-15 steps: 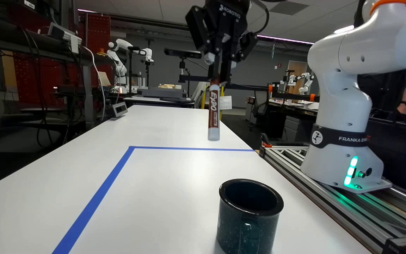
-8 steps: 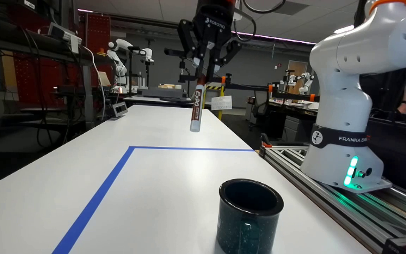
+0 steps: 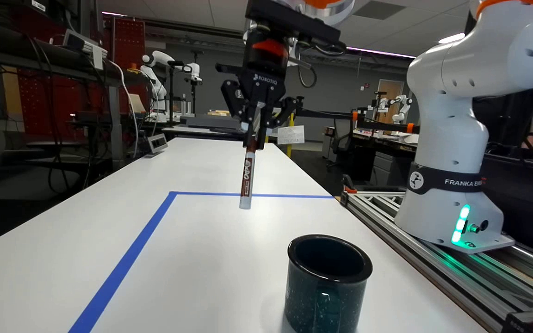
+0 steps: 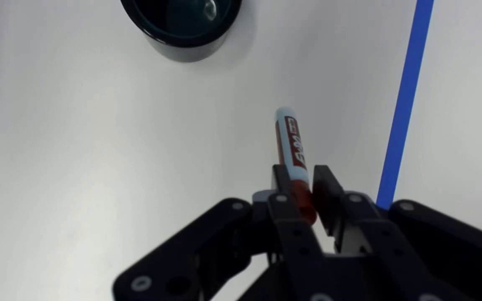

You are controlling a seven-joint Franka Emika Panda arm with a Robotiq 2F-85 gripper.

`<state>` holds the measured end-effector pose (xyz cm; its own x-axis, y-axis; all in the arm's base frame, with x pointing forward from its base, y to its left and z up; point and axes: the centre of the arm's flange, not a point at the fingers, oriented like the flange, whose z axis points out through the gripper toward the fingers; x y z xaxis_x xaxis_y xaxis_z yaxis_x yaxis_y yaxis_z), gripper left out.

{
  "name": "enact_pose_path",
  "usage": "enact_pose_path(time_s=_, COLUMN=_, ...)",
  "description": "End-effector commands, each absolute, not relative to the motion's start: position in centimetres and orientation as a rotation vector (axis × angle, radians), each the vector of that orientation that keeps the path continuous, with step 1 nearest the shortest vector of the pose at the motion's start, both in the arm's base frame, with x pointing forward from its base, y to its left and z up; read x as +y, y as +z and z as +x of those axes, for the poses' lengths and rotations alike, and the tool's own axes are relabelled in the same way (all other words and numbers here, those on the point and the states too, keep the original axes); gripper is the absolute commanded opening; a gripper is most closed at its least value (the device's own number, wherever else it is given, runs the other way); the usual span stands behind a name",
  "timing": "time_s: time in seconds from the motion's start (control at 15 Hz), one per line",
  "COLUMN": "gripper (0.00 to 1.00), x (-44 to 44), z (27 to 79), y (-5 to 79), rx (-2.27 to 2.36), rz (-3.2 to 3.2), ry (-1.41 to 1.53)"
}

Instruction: Remove the marker from the cup

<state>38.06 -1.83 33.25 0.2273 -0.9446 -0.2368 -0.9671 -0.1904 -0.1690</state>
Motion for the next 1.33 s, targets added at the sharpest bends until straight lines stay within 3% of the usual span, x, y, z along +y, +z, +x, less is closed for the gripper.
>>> enact_pose_path(time_s=0.0, gripper=0.05, x=-2.2, z=36.6, y=29.2, rx=1.755, rz=-2.234, ry=0.115)
enact_pose_path(time_s=1.27, gripper=0.05, x=-4.4, z=36.5, y=20.1, rx=1.794, rz=-2.316, ry=0.206)
